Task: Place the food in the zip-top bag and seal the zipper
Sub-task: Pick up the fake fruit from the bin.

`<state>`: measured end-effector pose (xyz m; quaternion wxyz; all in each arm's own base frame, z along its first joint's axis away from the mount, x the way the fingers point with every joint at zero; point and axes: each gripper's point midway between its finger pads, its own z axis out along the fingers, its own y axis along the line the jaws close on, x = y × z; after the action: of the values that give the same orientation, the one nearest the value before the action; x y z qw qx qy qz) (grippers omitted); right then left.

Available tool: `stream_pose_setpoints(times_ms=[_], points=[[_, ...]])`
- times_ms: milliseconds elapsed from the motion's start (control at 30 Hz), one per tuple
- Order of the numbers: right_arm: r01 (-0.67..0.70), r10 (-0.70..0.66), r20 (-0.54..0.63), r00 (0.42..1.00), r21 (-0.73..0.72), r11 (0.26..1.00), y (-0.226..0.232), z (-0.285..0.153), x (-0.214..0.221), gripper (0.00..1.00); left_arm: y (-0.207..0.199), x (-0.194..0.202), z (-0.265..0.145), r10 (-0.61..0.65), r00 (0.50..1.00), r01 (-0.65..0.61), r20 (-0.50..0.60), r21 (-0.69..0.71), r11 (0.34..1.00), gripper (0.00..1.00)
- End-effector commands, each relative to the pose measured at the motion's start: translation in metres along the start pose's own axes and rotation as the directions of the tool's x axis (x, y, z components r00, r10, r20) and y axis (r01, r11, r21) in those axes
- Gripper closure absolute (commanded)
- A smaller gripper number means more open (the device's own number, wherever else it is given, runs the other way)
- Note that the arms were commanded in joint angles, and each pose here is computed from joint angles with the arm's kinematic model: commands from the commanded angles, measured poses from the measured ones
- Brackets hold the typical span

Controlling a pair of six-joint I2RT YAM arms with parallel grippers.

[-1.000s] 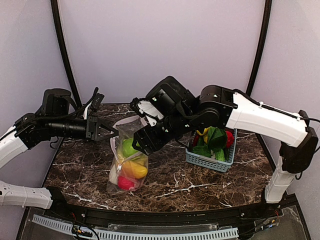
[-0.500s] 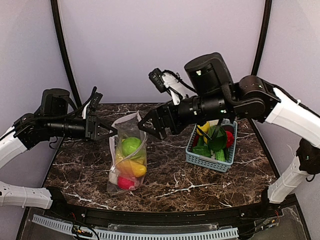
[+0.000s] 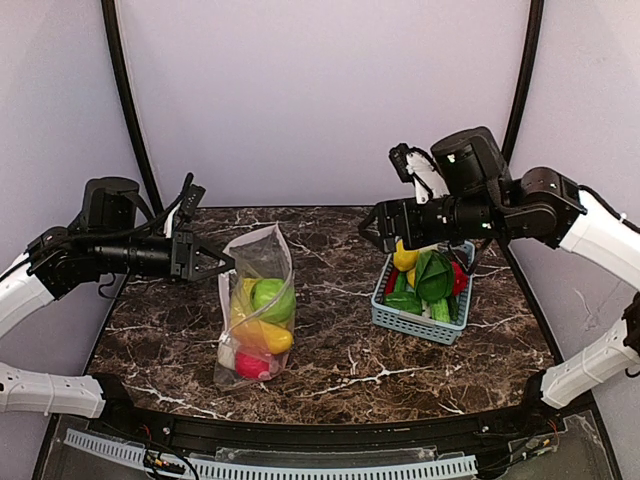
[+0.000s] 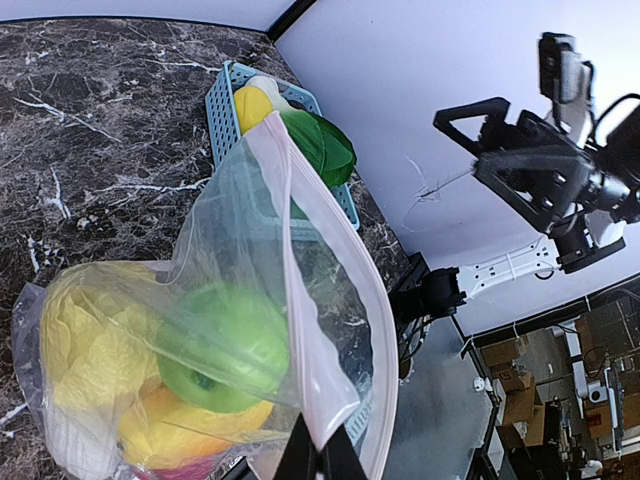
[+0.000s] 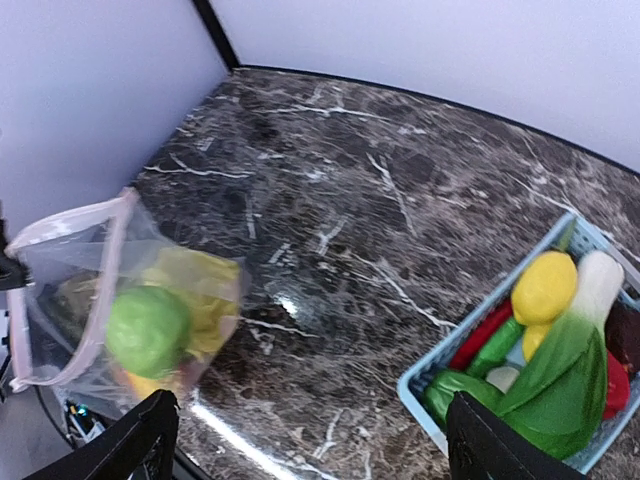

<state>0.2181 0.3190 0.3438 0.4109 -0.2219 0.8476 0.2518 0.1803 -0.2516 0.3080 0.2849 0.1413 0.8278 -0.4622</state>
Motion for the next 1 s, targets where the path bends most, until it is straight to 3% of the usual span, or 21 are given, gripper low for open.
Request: stream_pose_setpoints(times_ms=[0,267,533,967], points=[[-0.09,0.099,-0.088,0.991,0.11,0.99,-0.05,0.019,0.027,0.11,0.002,0.003,0.002,0.0,1.0,0.0,-0.002,0.003,1.0,0.99],[-0.099,0.16,-0.227,0.961,0.26,0.96,-0.116,0.07,0.061,0.2,0.001,0.003,-0.004,0.004,1.0,-0.004,0.001,-0.004,1.0,0.99],[-0.055,0.159,-0.277,0.948,0.347,0.936,-0.182,0.106,0.061,0.28,0.0,0.007,-0.008,0.001,1.0,-0.001,0.002,0.004,1.0,0.99],[-0.091,0.198,-0.302,0.933,0.335,0.938,-0.23,0.143,0.058,0.41,0.004,0.009,-0.003,-0.007,1.0,0.007,-0.016,-0.009,1.0,0.99]])
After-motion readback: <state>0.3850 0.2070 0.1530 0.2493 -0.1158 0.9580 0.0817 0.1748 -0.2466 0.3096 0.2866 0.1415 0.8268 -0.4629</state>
